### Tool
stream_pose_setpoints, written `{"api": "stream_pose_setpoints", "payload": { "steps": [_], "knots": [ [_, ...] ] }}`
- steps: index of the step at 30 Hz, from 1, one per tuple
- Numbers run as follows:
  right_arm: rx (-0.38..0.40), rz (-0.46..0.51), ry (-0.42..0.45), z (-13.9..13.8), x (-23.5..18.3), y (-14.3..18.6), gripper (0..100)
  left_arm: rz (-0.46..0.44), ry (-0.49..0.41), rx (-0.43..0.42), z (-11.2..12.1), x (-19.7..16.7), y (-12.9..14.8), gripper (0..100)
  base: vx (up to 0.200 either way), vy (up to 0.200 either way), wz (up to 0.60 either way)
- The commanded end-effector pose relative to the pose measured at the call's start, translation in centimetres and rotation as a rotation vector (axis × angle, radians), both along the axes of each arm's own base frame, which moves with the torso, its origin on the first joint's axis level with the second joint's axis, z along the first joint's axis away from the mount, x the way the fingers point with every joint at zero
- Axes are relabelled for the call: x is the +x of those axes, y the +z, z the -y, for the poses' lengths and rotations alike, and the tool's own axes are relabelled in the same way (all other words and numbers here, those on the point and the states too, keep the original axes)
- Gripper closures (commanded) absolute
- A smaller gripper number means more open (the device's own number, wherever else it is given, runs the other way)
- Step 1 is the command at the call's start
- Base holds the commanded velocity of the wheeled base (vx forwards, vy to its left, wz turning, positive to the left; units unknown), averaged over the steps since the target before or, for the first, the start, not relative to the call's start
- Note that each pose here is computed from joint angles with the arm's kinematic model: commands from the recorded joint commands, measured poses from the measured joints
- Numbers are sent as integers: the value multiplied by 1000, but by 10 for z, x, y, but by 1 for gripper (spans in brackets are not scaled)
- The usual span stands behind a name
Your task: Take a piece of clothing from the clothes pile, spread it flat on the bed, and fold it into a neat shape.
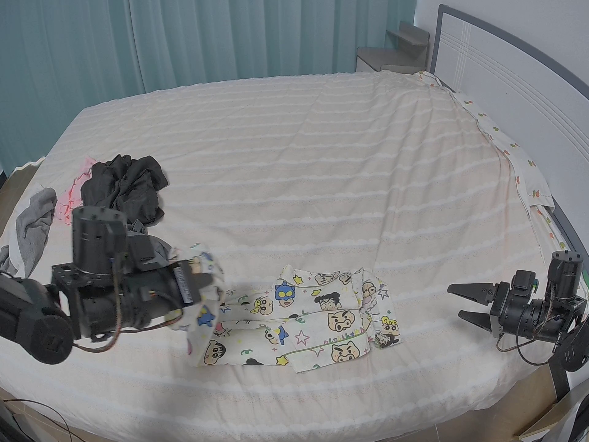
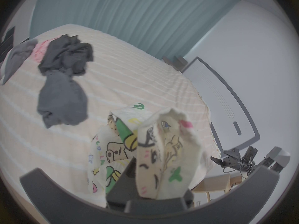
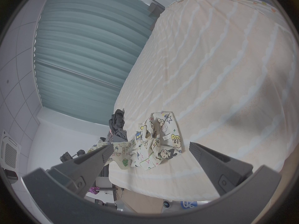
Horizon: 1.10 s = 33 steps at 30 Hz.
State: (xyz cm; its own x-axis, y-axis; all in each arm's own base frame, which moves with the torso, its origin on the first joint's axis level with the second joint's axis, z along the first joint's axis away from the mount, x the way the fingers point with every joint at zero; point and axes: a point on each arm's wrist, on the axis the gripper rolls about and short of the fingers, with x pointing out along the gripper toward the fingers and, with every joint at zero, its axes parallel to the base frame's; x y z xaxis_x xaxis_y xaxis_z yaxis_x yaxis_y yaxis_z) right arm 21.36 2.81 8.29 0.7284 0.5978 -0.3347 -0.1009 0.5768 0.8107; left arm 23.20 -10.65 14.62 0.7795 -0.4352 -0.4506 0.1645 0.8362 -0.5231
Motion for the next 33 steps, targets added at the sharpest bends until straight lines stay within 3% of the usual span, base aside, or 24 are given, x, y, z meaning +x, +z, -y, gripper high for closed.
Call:
{"api": "stream_pose_setpoints", "payload": {
  "steps": [1,2,3,8,15,28,29,33],
  "knots": [
    [7,-1,0,3,1,0,0,-9,-99,87,102,15,-16,100,0,0,0],
    [7,-1,0,3,1,0,0,-9,-99,87,102,15,-16,100,0,0,0],
    [7,-3,0,3,1,-1,0,-2,-109,97,128,22,-24,100,0,0,0],
    [7,-3,2,3,0,-1,0,-15,-121,48,154,25,-29,100,0,0,0],
    [6,-5,4,3,0,-1,0,15,-138,-56,171,22,-26,100,0,0,0],
    [6,-5,7,2,0,-1,0,61,-132,-86,193,34,-35,100,0,0,0],
    [5,-7,7,2,0,-1,0,62,-120,-81,195,36,-37,0,0,0,0],
    [4,-15,7,2,1,-3,0,83,-90,-82,202,42,-40,0,0,0,0]
  ]
}}
